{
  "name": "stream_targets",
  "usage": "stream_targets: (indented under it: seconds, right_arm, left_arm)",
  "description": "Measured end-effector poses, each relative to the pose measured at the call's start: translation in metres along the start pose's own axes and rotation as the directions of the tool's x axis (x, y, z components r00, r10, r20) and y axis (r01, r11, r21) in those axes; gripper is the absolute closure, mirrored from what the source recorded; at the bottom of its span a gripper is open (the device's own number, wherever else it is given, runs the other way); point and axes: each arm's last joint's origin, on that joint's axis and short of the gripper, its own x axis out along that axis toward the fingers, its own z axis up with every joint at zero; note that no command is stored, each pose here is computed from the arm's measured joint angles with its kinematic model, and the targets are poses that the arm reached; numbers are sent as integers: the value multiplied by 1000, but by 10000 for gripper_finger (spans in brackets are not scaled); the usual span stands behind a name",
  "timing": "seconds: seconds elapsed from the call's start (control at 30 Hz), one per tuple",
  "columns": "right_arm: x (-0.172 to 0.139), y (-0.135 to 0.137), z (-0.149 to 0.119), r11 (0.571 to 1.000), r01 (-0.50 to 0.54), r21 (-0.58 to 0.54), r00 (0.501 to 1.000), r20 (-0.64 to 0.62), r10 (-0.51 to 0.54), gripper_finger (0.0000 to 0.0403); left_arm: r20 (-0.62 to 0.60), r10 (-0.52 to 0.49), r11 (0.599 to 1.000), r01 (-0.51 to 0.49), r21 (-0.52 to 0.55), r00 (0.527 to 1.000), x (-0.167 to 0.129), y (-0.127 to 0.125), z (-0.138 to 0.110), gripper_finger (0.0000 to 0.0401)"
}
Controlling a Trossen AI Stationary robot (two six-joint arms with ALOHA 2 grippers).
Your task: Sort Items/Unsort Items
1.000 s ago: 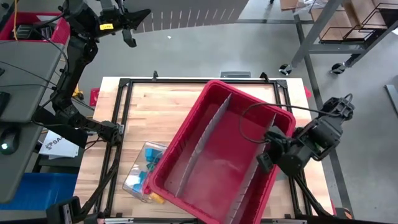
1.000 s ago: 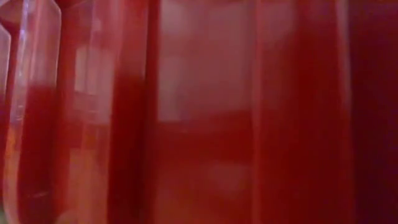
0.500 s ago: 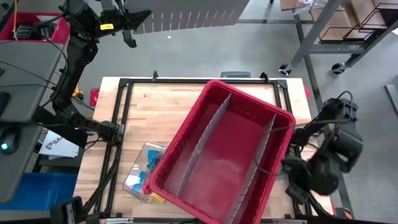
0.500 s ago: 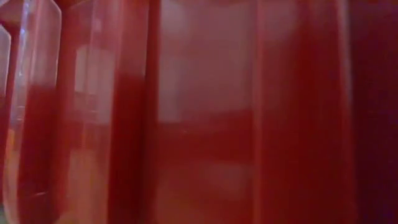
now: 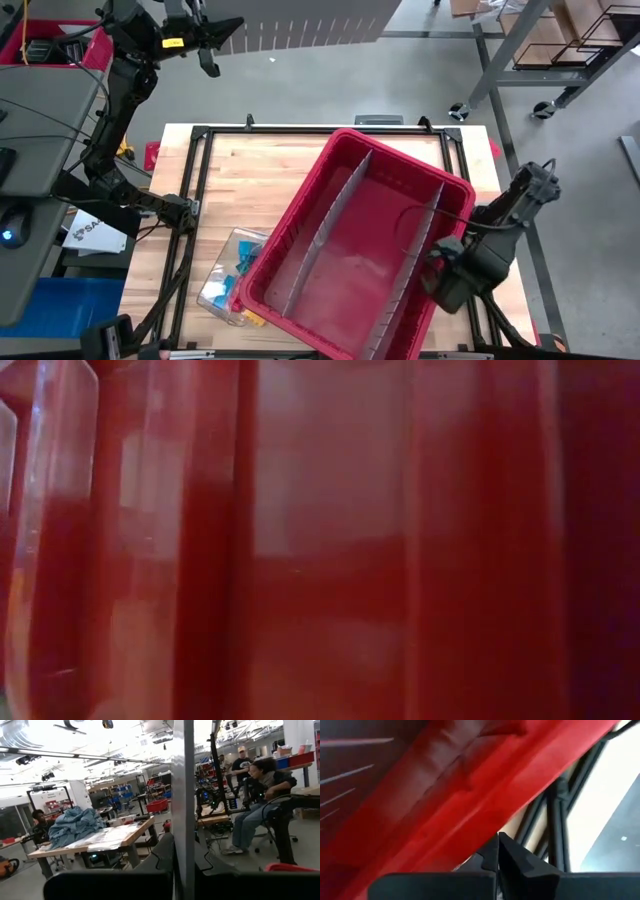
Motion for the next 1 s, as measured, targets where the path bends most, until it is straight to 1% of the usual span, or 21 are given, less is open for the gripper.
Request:
stream_targets:
  seconds: [0.1,0.2,0.37,0.5,0.6,0.73,0.8,0.9,1.0]
  right_arm:
    - [9,-7,17,998,41,47,999,8,-42,403]
    - [15,-15,34,996,31,81,999,38,-34,403]
    - [19,-27,65,988,-37,151,989,145,15,403]
    - [17,-30,91,974,-99,202,966,256,45,403]
    - [18,-30,110,963,-131,235,933,358,40,403]
    - [17,-31,137,941,-156,301,878,478,-8,403]
    - [15,-33,150,923,-172,345,851,524,-38,403]
    - [13,-36,168,886,-214,411,791,606,-90,403]
    - [11,-35,185,849,-276,450,749,655,-104,403]
  left_arm:
    - [0,1,1000,-1,12,1000,0,0,0,400]
    - [2,0,1000,0,13,1000,0,0,0,400]
    - [6,1,1000,-1,18,1000,0,0,1,400]
    - [13,4,1000,-4,25,1000,0,0,2,400]
    - [21,11,999,-11,34,1000,0,1,3,400]
    - [19,34,999,-34,32,999,0,1,2,400]
    - [18,37,999,-37,32,999,0,2,2,400]
    - [19,38,999,-39,33,999,0,2,2,400]
    - [23,38,999,-38,27,999,0,2,3,400]
